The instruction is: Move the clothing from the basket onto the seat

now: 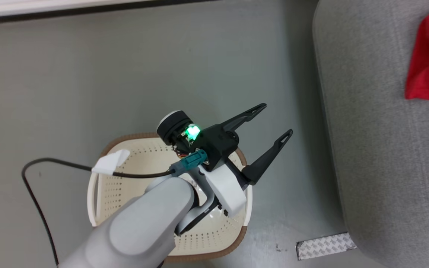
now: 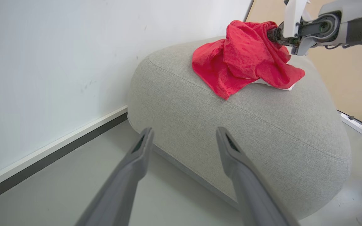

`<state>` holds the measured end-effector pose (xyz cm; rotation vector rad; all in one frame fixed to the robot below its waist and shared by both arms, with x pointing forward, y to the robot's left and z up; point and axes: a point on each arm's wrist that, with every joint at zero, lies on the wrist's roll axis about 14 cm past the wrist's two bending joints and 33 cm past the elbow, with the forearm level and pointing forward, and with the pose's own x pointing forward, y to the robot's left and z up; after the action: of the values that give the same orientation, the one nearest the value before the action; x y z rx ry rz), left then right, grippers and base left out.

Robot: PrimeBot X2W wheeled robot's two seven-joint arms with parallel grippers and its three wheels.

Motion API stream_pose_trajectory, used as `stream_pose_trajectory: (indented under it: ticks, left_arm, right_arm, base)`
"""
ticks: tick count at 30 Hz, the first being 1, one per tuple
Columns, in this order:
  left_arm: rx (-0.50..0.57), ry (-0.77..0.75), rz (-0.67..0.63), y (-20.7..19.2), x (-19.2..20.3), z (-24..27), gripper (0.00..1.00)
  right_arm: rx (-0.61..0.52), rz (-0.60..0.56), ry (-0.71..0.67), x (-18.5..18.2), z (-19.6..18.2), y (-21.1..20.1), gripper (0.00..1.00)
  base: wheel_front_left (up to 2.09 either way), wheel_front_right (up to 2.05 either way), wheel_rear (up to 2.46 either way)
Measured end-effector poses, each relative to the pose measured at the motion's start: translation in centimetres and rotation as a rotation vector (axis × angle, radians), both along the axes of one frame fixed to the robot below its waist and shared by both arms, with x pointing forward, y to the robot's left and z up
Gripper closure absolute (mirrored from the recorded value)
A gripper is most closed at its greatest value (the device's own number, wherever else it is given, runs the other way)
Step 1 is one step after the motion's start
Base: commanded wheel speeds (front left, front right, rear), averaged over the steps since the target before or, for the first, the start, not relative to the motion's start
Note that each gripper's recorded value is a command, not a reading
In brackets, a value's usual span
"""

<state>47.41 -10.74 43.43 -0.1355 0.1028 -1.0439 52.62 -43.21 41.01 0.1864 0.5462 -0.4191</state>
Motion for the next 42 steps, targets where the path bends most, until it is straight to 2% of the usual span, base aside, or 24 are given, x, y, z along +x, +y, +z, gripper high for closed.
stream_pose_trajectory:
  ticks: [7,15,20,23,30,36,42]
  left_arm:
    - [-0.005,-0.016,0.003,-0.3,-1.1,1.9,0.00]
    - [-0.011,-0.052,0.016,-0.4,-3.5,5.0,0.00]
    - [-0.029,-0.084,0.037,-0.2,-5.0,7.4,0.00]
    - [-0.042,-0.106,0.063,0.2,-5.6,8.8,0.00]
    - [-0.047,-0.168,0.153,2.5,-6.5,11.6,0.00]
    - [-0.054,-0.202,0.252,5.4,-7.2,13.3,0.00]
    - [-0.034,-0.210,0.403,10.3,-6.6,13.3,0.00]
  right_arm:
    - [0.006,0.057,0.064,-2.3,1.9,0.9,0.00]
    - [-0.026,0.092,0.087,-6.3,7.2,-0.1,0.00]
    - [-0.074,0.169,-0.027,-7.1,12.4,1.1,0.00]
    - [-0.163,0.235,-0.100,-7.7,15.4,1.8,0.00]
    - [-0.169,0.413,-0.334,-8.5,21.0,8.1,0.00]
    - [-0.137,0.558,-0.512,-9.3,24.0,13.9,0.00]
    - [-0.097,0.686,-0.625,-9.6,23.9,19.6,0.00]
  base:
    - [0.00,0.00,0.00]
    - [0.00,0.00,0.00]
    - [0.00,0.00,0.00]
    - [0.00,0.00,0.00]
    - [0.00,0.00,0.00]
    - [0.00,0.00,0.00]
    - [0.00,0.00,0.00]
